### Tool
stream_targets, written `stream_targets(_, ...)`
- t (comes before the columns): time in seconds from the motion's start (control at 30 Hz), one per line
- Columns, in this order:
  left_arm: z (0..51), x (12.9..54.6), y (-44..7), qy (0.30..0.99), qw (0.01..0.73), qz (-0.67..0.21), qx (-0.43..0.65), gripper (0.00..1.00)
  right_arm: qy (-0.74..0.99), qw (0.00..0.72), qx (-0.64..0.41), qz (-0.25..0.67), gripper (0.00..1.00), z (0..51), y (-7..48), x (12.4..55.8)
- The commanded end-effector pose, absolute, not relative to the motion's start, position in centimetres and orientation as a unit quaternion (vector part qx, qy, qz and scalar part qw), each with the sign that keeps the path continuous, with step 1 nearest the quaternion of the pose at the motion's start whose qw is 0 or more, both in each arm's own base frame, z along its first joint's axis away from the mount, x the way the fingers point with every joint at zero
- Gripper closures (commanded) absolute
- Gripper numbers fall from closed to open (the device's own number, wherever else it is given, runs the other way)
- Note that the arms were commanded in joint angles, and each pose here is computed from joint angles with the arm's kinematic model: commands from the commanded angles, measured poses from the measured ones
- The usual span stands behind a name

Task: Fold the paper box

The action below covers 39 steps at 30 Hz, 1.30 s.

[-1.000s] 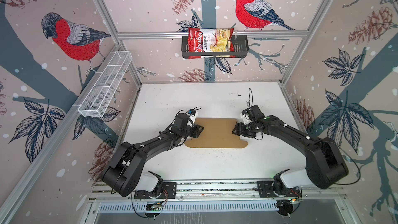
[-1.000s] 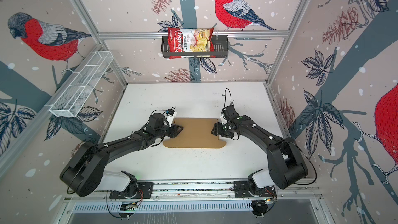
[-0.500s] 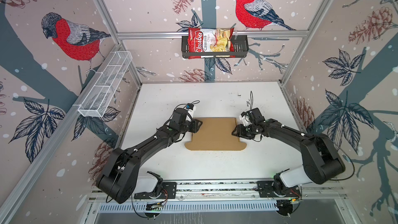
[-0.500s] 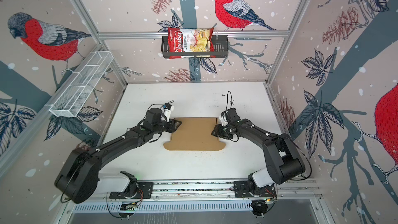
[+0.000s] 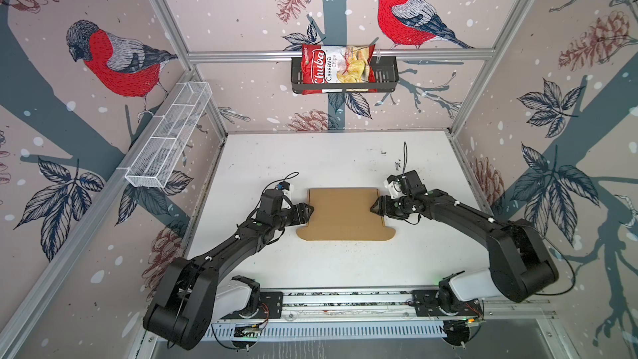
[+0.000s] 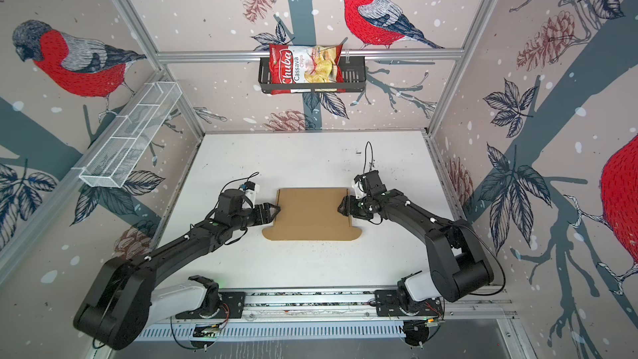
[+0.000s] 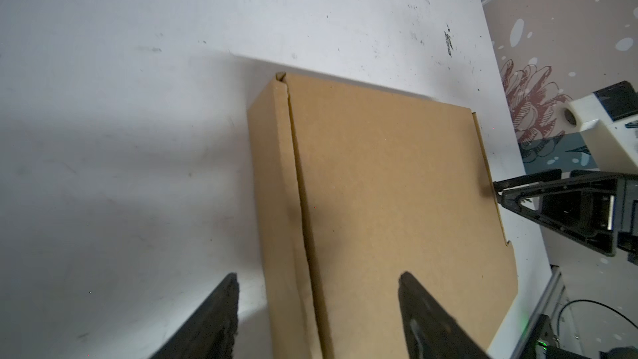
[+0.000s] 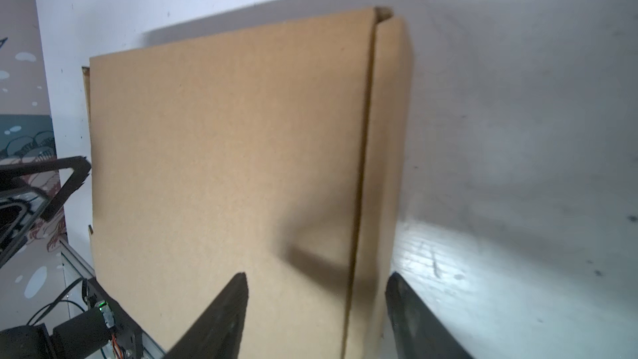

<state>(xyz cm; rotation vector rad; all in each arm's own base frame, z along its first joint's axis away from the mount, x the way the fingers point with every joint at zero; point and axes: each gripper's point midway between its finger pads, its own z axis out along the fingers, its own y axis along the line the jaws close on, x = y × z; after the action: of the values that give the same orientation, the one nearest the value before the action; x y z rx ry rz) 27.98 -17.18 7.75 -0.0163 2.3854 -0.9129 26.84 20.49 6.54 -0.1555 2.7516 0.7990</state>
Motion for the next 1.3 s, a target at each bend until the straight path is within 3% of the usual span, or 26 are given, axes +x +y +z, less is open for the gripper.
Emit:
stream_targets(0.0,8.2,28.0,-18.9,0.874,0.281,-0.396,0.005,0.34,0.951,0.125,-0.054,0.276,0.44,5.5,21.1,26.5)
stream_targets(0.1,7.4,28.3,-19.0,0.876,0.276,-0.395,0.002,0.45,0.947,0.124,-0.055,0.29,0.56,5.3,22.0,26.5)
stream_targets(0.17,7.7,28.8,-18.8,0.879,0.281,-0.385,0.004,0.49,0.946,0.124,-0.053,0.295,0.55,5.4,22.1,26.7)
stream_targets(0.3,7.7,29.5,-17.8,0.893,0.276,-0.356,-0.007,0.47,0.934,0.136,-0.036,0.327,0.37,6.7,21.0,27.5)
stream_targets(0.43,8.9,30.5,-16.3,0.891,0.281,-0.357,-0.024,0.33,0.919,0.168,-0.037,0.354,0.24,8.9,19.9,28.2)
stream_targets(0.57,10.4,32.1,-16.1,0.873,0.315,-0.372,-0.024,0.3,0.903,0.175,-0.005,0.393,0.22,8.8,18.5,28.4)
stream_targets(0.9,7.8,33.1,-17.5,0.872,0.281,-0.4,-0.02,0.34,0.899,0.17,0.01,0.403,0.18,7.2,17.9,28.0)
stream_targets(1.27,1.2,31.7,-15.0,0.907,0.214,-0.353,-0.087,0.56,0.894,0.152,0.011,0.42,0.14,5.7,18.1,26.6)
